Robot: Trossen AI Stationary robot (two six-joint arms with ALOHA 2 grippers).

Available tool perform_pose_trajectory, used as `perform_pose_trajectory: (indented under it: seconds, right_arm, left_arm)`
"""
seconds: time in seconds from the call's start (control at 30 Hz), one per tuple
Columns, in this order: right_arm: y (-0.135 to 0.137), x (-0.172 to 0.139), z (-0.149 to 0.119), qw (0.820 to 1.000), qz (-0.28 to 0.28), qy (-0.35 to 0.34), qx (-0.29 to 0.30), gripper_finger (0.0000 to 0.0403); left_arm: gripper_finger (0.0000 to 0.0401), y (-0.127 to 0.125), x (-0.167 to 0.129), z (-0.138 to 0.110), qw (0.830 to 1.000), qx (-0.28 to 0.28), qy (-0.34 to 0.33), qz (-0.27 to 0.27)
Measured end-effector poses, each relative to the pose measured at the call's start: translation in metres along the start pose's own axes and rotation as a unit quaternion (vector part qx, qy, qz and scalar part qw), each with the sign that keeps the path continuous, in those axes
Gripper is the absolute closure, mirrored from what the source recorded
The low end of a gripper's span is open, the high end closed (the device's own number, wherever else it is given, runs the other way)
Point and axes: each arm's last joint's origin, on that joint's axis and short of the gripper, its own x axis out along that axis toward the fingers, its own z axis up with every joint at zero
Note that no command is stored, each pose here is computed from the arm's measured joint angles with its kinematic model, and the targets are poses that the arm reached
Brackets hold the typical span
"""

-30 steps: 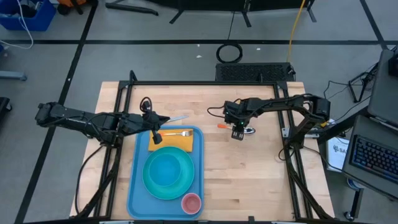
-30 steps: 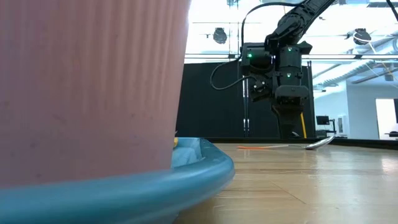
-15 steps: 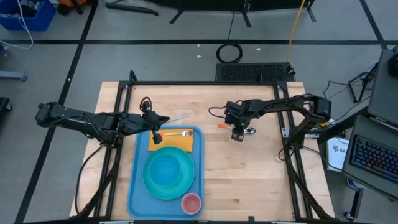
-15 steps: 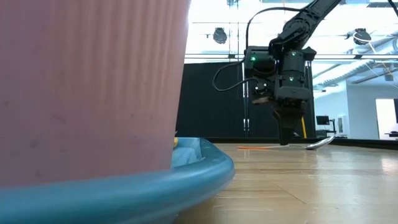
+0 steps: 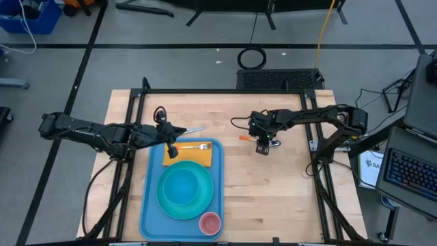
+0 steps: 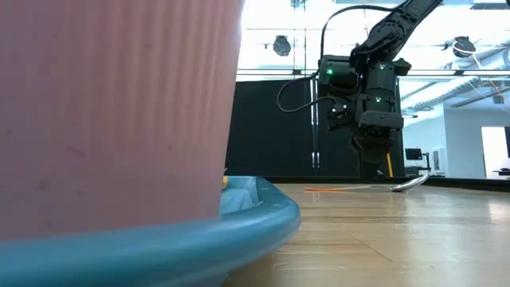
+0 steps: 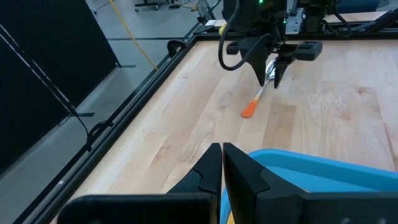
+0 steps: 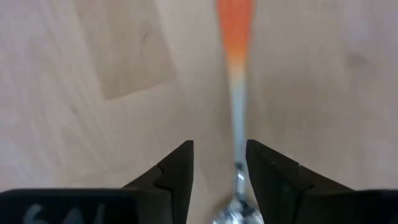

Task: Set up tray
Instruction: Put the orange spoon to the bottom of the orange fork on the yellow napkin on the blue serving tray

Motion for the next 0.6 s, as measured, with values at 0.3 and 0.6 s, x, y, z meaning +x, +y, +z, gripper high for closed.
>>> perform_pose_trajectory:
  seconds: [0.3, 0.6]
  right_arm:
    - [-0.001, -0.002, -0.001, 1.0, -0.01, -0.014, -0.002, 0.0268]
    - [-0.009, 0.011, -0.016, 1.0, -0.011, -0.006, 0.012, 0.0268]
  left_arm:
    - [0.038, 0.0, 0.0, 0.0, 1.0, 0.0, 0.0, 0.001]
    - [0.038, -0.001, 0.001, 0.0, 1.0, 0.001, 0.002, 0.001]
